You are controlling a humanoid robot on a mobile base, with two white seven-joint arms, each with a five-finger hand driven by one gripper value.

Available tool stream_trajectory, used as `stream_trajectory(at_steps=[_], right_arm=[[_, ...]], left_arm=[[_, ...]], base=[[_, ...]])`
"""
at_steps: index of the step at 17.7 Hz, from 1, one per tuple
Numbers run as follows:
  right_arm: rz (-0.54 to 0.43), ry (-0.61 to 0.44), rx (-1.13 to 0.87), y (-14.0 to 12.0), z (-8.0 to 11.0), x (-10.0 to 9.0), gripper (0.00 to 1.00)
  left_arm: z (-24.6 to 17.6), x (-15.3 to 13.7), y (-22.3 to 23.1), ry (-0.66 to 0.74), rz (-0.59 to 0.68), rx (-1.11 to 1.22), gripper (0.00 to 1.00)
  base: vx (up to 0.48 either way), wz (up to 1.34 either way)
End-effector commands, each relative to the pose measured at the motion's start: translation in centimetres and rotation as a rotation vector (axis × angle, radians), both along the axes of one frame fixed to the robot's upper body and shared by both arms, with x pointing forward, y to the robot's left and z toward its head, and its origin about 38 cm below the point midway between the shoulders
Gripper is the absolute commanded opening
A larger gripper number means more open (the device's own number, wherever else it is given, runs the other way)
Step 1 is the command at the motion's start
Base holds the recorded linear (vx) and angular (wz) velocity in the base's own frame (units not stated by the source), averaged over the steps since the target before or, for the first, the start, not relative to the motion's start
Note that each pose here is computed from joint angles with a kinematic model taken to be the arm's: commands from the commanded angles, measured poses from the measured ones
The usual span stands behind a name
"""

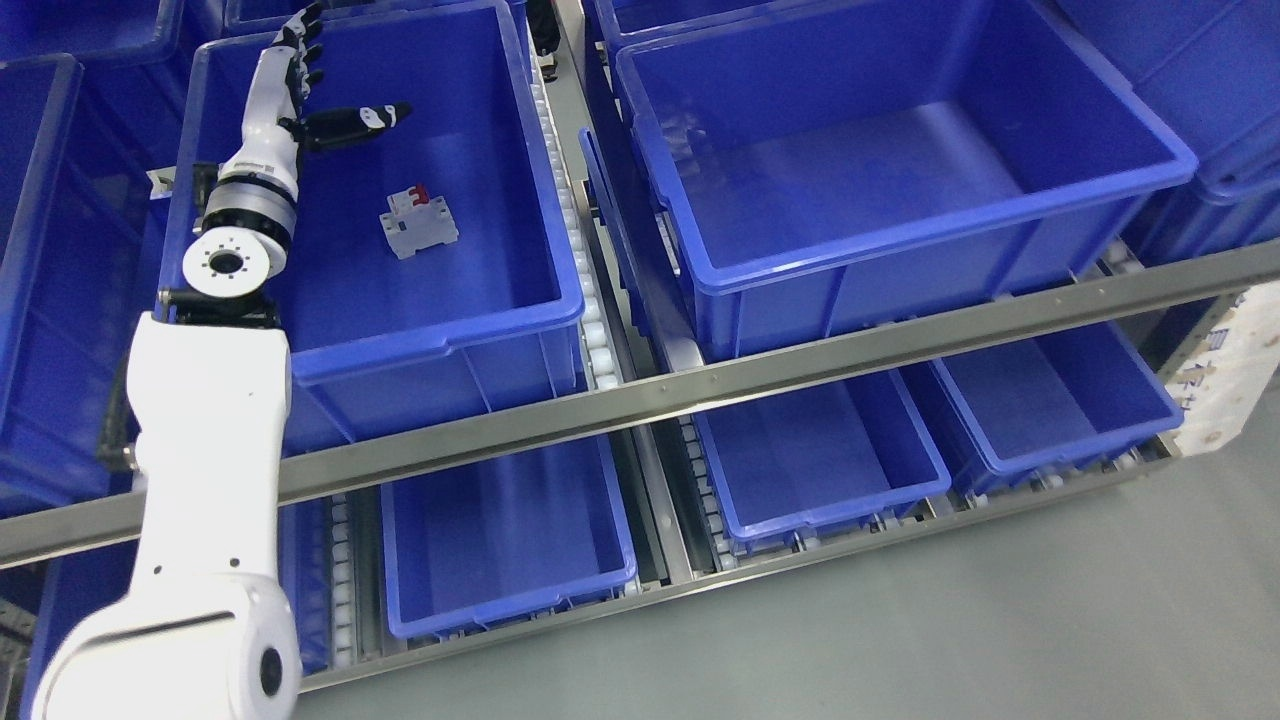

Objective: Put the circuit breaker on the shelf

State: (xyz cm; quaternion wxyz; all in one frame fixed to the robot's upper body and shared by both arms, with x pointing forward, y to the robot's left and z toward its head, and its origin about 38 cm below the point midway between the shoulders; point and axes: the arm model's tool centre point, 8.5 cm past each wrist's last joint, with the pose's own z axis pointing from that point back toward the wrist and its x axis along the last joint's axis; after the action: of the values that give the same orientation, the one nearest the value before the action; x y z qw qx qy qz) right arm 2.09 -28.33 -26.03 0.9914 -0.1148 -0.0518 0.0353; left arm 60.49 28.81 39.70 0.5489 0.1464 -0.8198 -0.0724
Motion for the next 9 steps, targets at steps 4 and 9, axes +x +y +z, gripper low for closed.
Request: stream_trajectory(at_steps=[4, 9], right_arm=[[0.018, 0.032, -0.019, -1.0, 0.1, -0.3, 1.0], [0.018, 0.032, -0.017, -1.0, 0.1, -0.3, 1.0]], left_arm=[[0.7, -13.9, -1.9, -0.37, -0.021, -0.006, 1.0], [-2.8, -14.5, -6.7, -0.351, -0.153, 0.058, 1.0]], base=[[-0.222, 0.1], [-0.193, 0.13]])
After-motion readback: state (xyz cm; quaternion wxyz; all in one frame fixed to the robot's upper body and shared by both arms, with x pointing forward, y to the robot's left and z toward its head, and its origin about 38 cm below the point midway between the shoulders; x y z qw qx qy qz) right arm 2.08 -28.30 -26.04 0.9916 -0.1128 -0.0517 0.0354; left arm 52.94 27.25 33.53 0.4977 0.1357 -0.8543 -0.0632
